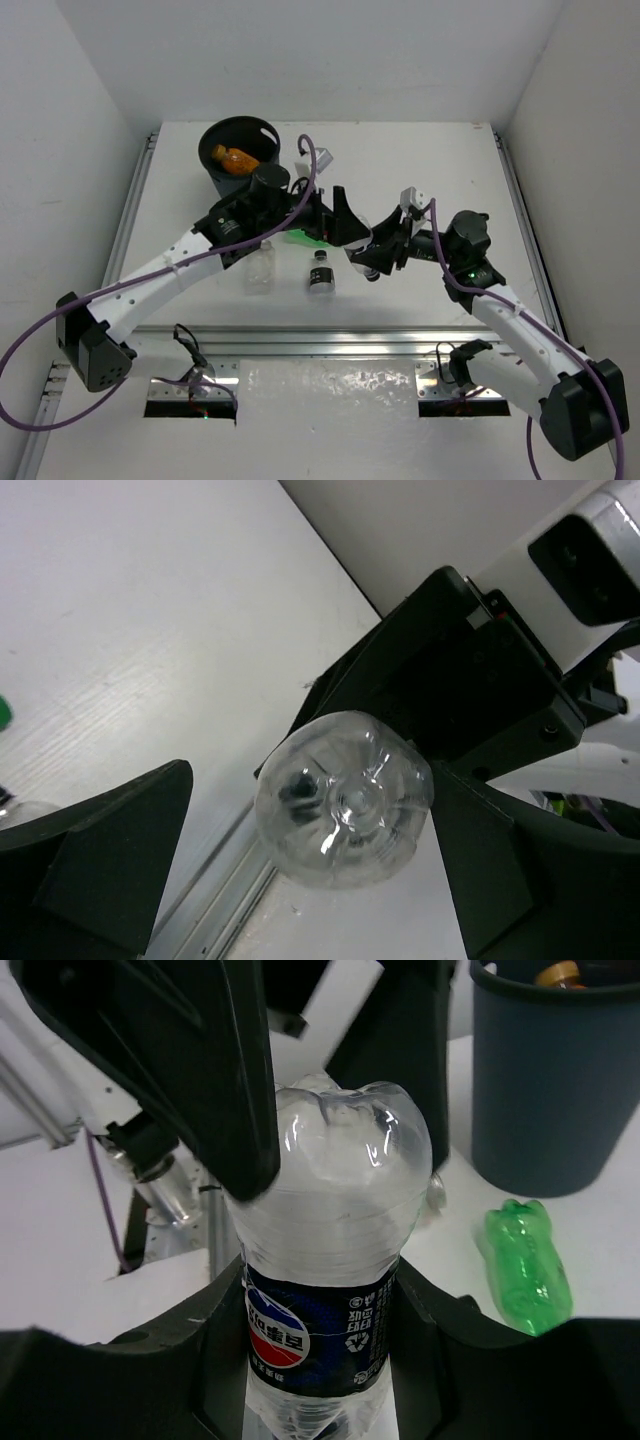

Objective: Put the plastic bottles in the bin

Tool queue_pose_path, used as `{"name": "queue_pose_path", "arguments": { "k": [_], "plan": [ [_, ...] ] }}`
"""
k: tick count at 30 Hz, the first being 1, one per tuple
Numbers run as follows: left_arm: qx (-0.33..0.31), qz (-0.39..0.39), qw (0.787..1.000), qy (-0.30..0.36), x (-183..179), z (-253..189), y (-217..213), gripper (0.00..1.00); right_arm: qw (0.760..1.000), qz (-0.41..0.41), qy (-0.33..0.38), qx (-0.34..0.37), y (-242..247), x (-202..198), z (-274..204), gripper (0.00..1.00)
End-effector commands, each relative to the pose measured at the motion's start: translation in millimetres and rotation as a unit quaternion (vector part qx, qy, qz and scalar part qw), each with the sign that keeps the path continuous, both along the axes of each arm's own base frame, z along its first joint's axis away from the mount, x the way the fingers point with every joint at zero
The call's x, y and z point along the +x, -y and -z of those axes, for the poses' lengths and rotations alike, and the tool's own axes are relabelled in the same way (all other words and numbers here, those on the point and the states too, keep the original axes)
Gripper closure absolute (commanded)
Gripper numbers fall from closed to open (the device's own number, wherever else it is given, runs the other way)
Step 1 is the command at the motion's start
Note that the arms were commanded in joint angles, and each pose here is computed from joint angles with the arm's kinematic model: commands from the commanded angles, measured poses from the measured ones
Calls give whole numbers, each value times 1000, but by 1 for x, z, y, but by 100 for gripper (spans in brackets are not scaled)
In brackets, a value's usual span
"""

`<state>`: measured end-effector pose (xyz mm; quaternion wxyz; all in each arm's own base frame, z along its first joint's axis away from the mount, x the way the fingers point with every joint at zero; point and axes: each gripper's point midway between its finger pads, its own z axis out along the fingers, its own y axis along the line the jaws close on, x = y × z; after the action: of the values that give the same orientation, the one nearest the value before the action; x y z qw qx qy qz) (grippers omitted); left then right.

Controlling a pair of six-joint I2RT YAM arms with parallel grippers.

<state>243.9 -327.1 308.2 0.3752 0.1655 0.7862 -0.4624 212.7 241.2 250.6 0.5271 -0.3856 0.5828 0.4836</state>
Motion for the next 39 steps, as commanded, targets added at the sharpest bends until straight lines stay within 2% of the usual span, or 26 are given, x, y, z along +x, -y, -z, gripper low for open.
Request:
{"name": "queue_pose_path", "arguments": {
  "k": [1,5,8,9,10,11,12,13,14,16,17,18,20,21,22,23,25,26,29,31,32,34,35,37,38,39],
  "plan": [
    [-40,55,997,24,-14,-21,17,0,997,-49,45,34,-4,-17,-35,85],
    [-44,84,995,18,-26,-19,24,5,998,-17,44,29,-4,-3,-39,85],
    [-33,64,997,18,-21,-18,21,53,998,-28,44,27,-4,-7,-41,81],
    [-31,50,998,25,-15,-22,21,85,998,-33,51,31,-4,-9,-44,77],
    [-30,46,998,26,-13,-24,21,91,998,-30,42,35,-4,-10,-42,70],
    [-27,44,998,24,-11,-25,21,100,998,-24,43,38,-3,-9,-42,59],
    [-22,36,999,24,-6,-27,22,100,998,-13,40,39,-2,-7,-41,48],
    [-18,26,999,25,-2,-29,21,100,999,-5,37,40,-1,-5,-41,21],
    [-2,5,1000,18,3,-25,16,100,999,7,30,40,1,-2,-41,1],
    [28,-112,993,39,41,-42,-12,100,996,86,-9,25,11,20,-36,1],
    [72,-207,975,33,68,-34,-50,100,993,113,-21,18,15,26,-33,1],
    [68,-261,962,42,83,-57,-73,100,989,141,-38,8,20,32,-29,1],
    [82,-337,937,38,105,-66,-118,100,971,223,-82,-13,39,47,-16,1],
    [78,-399,913,44,126,-82,-160,100,963,245,-108,-28,45,49,-5,1],
    [79,-427,900,44,134,-87,-179,100,958,260,-116,-34,50,50,-2,1],
    [100,-471,876,29,152,-78,-213,100,953,277,-118,-36,54,53,0,1],
    [97,-506,856,37,169,-96,-240,100,948,284,-136,-51,58,50,11,1],
    [114,-525,843,25,187,-84,-259,100,949,279,-137,-53,57,47,12,1],
    [110,-565,817,29,215,-98,-291,100,959,237,-142,-58,48,37,22,1],
    [114,-575,809,26,227,-95,-301,99,957,220,-179,-57,41,32,30,1],
    [121,-566,815,13,241,-80,-302,84,956,211,-197,-59,38,30,34,1],
    [119,-554,824,2,251,-78,-300,65,945,206,-245,-69,31,30,50,1],
    [120,-544,831,-8,260,-69,-297,48,943,199,-255,-79,22,25,56,1],
    [122,-534,837,-17,264,-59,-293,35,919,249,-289,-96,23,35,75,1],
    [122,-528,840,-25,264,-52,-290,20,917,249,-295,-103,14,32,78,1],
    [120,-524,843,-27,265,-50,-288,10,901,283,-310,-113,14,39,89,1]
  ]
}}
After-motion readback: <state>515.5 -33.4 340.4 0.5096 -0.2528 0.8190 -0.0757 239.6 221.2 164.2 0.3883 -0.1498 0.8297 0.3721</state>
